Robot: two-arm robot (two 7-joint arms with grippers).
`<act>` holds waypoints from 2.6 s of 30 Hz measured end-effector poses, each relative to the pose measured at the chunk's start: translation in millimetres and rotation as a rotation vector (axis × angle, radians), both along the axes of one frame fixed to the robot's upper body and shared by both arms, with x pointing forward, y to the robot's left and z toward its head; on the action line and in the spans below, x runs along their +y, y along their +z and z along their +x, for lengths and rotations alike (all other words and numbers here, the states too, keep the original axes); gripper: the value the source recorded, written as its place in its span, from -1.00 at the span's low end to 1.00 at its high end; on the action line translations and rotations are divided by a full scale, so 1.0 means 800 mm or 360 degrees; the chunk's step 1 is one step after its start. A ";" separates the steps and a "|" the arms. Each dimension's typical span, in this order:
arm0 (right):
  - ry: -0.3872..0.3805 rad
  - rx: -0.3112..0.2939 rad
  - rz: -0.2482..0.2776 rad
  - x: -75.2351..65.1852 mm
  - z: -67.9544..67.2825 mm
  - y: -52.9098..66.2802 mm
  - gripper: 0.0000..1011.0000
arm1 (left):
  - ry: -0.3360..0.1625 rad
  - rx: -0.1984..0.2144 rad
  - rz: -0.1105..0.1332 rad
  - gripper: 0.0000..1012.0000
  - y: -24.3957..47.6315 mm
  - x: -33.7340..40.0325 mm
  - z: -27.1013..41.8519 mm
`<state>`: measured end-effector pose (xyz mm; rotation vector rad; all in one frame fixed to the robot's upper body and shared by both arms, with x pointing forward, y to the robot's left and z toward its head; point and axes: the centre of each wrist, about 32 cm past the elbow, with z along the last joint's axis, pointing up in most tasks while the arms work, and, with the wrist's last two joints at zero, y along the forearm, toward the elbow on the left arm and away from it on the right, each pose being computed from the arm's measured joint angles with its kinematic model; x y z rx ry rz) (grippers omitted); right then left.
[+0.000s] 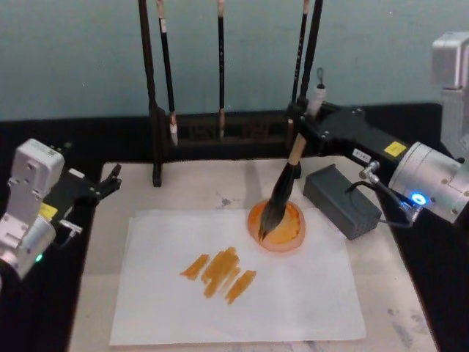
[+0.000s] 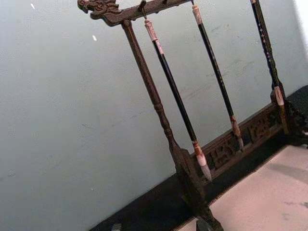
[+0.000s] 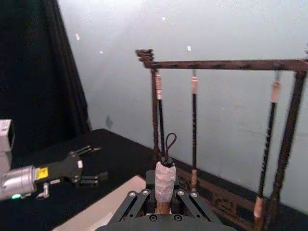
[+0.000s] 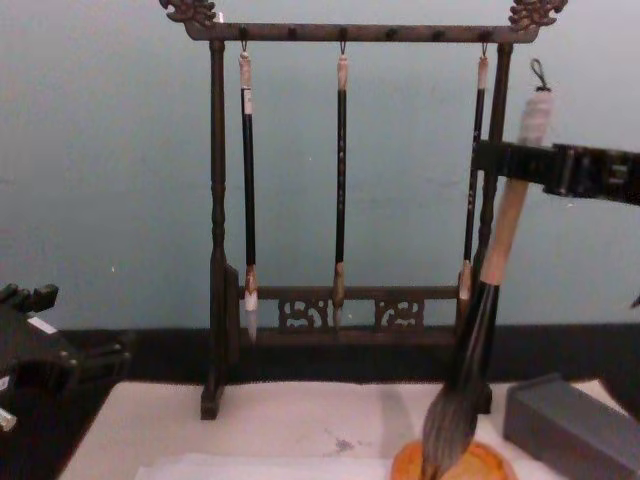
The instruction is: Pick up the brush from the inkstone, write on the paper, then place the brush back to its original position.
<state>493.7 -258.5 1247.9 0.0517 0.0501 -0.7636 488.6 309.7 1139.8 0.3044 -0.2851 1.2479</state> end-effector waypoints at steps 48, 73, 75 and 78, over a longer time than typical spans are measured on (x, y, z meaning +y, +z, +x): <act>0.0189 0.0040 -0.0182 0.057 -0.002 -0.044 -0.69 | 0.0000 0.0000 0.0000 1.00 0.0000 0.0000 0.0000; 0.0231 -0.0045 -0.0149 0.060 -0.014 -0.026 -0.69 | 0.0000 0.0000 0.0000 1.00 0.0000 0.0000 0.0000; 0.0256 -0.0045 -0.0135 0.062 -0.017 -0.024 -0.69 | 0.0000 0.0000 0.0000 1.00 0.0000 0.0000 0.0000; 0.0295 -0.0045 -0.0120 0.066 -0.021 -0.021 -0.69 | 0.0000 0.0000 0.0000 1.00 0.0000 0.0000 0.0000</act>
